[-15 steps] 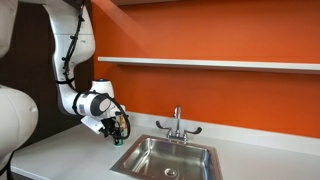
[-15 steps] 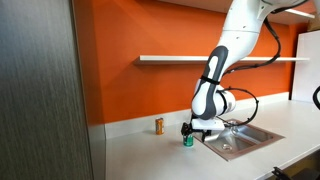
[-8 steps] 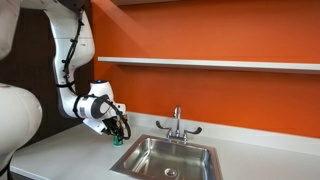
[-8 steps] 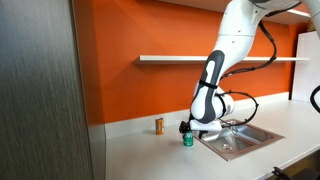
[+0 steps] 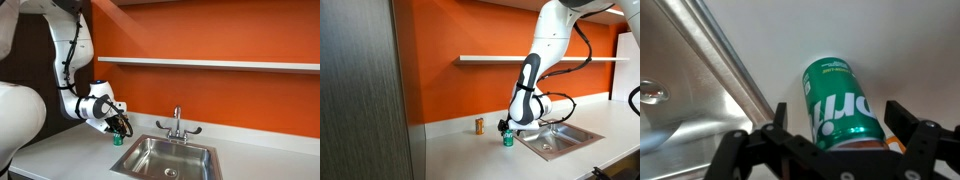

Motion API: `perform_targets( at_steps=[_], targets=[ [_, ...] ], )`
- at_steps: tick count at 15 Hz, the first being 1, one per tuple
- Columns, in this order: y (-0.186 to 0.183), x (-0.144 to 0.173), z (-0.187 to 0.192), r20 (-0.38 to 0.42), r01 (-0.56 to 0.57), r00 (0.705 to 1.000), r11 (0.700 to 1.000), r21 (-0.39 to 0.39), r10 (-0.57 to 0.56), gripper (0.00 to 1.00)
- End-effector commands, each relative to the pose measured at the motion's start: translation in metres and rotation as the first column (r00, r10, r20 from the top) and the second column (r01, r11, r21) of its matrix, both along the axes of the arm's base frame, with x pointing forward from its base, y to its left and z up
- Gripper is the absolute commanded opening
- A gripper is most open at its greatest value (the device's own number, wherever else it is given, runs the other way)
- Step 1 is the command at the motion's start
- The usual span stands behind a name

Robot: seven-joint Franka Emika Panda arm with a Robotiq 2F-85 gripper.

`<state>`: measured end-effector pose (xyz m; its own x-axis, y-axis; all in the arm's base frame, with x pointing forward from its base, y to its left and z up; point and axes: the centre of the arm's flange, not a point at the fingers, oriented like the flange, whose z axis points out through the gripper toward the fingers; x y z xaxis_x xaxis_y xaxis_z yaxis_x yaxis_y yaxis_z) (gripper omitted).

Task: Put the green can on the bottom shelf.

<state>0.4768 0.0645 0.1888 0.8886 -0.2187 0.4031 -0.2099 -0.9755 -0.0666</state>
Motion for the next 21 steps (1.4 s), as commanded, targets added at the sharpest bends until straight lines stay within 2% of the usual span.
perform_targets(
  at_steps=[1, 10, 11, 12, 16, 17, 21],
  targets=[
    [0.005, 0.008, 0.001, 0.031, -0.005, 1.0, 1.0, -0.024, 0.006, 1.0],
    [0.007, 0.015, 0.003, 0.042, -0.012, 0.999, 0.999, -0.042, 0.014, 1.0],
    [0.007, 0.016, 0.003, 0.044, -0.01, 0.999, 0.999, -0.042, 0.012, 0.75],
    [0.007, 0.017, 0.003, 0.043, -0.01, 0.999, 0.999, -0.043, 0.011, 0.74],
    [0.008, 0.019, 0.001, 0.044, -0.012, 0.999, 0.999, -0.04, 0.014, 0.42],
    [0.008, 0.021, 0.001, 0.043, -0.011, 0.999, 0.999, -0.039, 0.012, 0.39],
    [0.008, 0.023, 0.0, 0.038, -0.006, 0.999, 0.999, -0.035, 0.007, 0.39]
  ],
)
